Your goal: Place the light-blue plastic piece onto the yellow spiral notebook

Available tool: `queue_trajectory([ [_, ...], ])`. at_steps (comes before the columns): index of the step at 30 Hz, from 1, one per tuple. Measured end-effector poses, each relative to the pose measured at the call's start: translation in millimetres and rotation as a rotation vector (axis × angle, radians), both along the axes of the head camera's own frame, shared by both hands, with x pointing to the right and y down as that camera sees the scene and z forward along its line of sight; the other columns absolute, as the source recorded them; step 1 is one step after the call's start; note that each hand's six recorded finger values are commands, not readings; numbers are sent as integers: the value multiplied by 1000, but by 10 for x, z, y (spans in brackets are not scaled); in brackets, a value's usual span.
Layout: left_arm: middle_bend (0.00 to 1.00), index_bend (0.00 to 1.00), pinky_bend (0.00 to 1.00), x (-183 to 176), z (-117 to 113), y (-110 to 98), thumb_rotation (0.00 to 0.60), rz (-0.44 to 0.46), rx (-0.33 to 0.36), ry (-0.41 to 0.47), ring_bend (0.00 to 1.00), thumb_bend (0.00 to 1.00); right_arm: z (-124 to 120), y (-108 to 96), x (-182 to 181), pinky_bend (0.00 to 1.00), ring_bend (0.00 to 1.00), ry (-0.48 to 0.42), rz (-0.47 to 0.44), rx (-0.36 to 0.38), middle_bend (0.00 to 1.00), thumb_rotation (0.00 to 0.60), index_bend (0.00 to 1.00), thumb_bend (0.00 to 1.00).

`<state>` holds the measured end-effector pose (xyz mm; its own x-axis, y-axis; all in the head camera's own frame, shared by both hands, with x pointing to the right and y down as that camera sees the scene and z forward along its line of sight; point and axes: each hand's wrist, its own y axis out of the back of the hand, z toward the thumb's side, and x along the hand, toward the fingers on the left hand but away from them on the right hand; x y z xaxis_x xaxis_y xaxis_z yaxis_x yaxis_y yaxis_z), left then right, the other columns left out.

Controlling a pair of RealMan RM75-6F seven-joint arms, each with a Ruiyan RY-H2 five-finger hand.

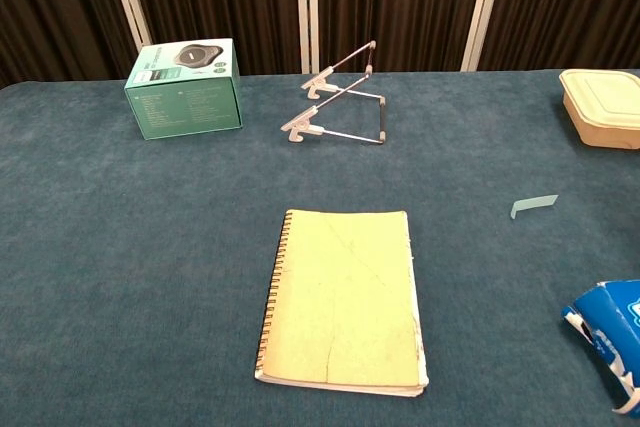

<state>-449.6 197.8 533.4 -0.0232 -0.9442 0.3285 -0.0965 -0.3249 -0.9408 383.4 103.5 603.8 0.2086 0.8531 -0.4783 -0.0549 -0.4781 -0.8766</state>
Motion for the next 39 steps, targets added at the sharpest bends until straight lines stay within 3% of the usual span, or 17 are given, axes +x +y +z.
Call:
queue_trajectory([
  [7, 0, 0, 0, -57, 164, -55, 600, -29, -35, -36, 0, 0, 616, -175, -306, 0, 0, 41, -62, -80, 0, 600, 438, 266],
  [15, 0, 0, 0, -85, 231, -76, 600, -42, -50, -49, 0, 0, 1033, -139, -521, 0, 0, 71, -138, -133, 0, 600, 470, 311],
  [39, 0, 0, 0, -96, 262, -87, 600, -45, -70, -40, 0, 0, 1365, 5, -740, 0, 0, 102, -248, -170, 0, 600, 505, 324],
])
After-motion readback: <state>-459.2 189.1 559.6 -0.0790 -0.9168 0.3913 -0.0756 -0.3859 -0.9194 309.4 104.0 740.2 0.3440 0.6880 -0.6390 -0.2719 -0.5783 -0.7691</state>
